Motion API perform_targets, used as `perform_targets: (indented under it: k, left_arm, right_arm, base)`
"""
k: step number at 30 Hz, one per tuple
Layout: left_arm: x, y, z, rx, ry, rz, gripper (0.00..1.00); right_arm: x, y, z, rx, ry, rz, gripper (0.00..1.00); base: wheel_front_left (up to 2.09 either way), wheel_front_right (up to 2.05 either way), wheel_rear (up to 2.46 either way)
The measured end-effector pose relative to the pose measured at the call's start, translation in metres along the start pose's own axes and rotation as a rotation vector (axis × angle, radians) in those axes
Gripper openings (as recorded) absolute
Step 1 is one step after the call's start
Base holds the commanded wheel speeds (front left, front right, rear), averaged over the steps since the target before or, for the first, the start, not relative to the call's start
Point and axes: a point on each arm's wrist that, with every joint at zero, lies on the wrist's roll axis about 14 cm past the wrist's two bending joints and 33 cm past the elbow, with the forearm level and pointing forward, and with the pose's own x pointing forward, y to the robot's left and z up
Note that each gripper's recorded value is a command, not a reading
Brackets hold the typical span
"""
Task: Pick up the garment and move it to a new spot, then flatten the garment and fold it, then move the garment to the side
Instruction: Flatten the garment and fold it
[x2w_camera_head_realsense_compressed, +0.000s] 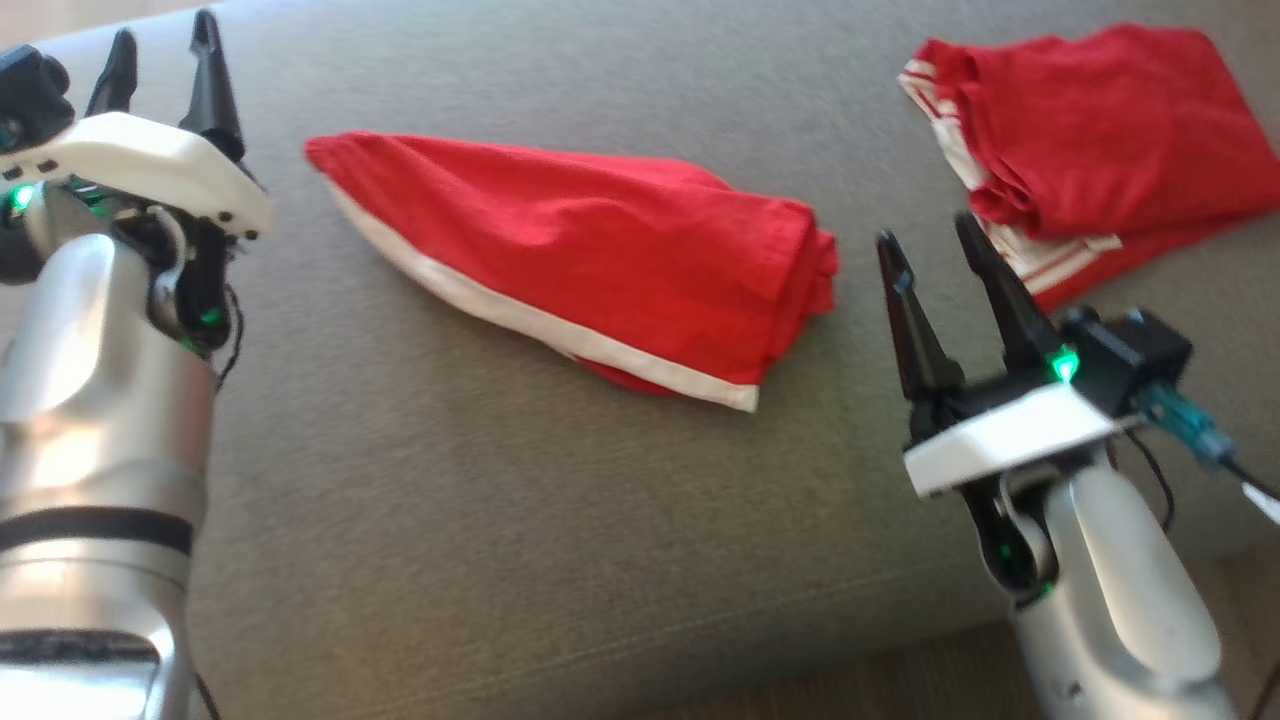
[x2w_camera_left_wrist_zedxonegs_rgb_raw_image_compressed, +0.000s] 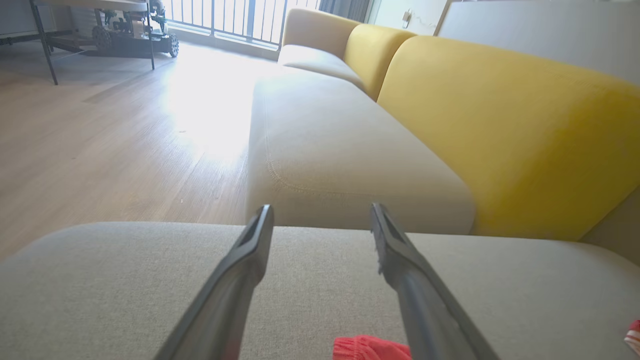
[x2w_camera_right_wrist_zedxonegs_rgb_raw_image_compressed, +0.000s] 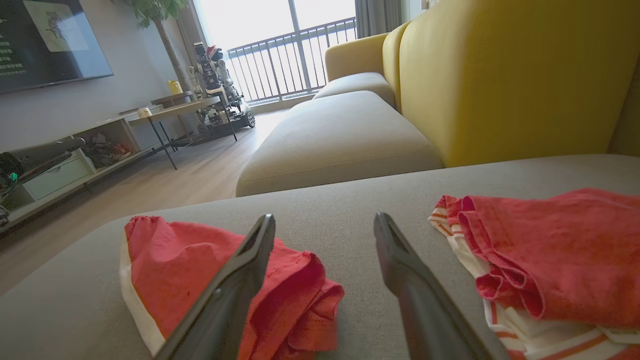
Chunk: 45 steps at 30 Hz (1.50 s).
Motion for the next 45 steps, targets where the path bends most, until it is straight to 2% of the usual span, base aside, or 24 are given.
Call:
perform_targets:
  k: [4,12,17,20,26,32,34,45]
  left_arm:
    - [-0.027,-0.006,0.021,-0.086,-0.114,-0.029,1.0]
    - [-0.122,0.007,0.002,-0.199,-0.181,0.041,1.0]
    - [-0.158,0.017,-0.009,-0.238,-0.185,0.098,1.0]
    - [-0.162,0.018,-0.006,-0.222,-0.194,0.1,1.0]
    - [-0.164,0.017,-0.01,-0.213,-0.185,0.101,1.0]
    - [-0.165,0.011,-0.02,-0.215,-0.153,0.093,1.0]
    - [-0.166,0.016,-0.025,-0.26,-0.141,0.123,1.0]
    - [-0.17,0.021,-0.03,-0.238,-0.124,0.152,1.0]
  right_arm:
    - [-0.014,0.004,-0.015,0.026,0.039,-0.005,1.0]
    - [-0.03,0.029,-0.036,0.077,0.099,0.048,1.0]
    - [-0.033,0.043,-0.046,0.089,0.131,0.084,1.0]
    - [-0.033,0.048,-0.051,0.098,0.153,0.096,1.0]
    - [-0.041,0.057,-0.09,0.13,0.307,0.112,1.0]
    - [-0.049,0.059,-0.117,0.261,0.395,0.075,1.0]
    - [-0.048,0.057,-0.122,0.295,0.412,0.057,1.0]
    - [-0.044,0.072,-0.13,0.353,0.43,0.075,1.0]
  base:
    - [0.0,0.0,0.0]
    - [0.0,0.0,0.0]
    - [0.0,0.0,0.0]
    - [0.0,0.0,0.0]
    - [0.0,0.0,0.0]
    - [0.0,0.0,0.0]
    - [0.0,0.0,0.0]
    - [0.0,0.0,0.0]
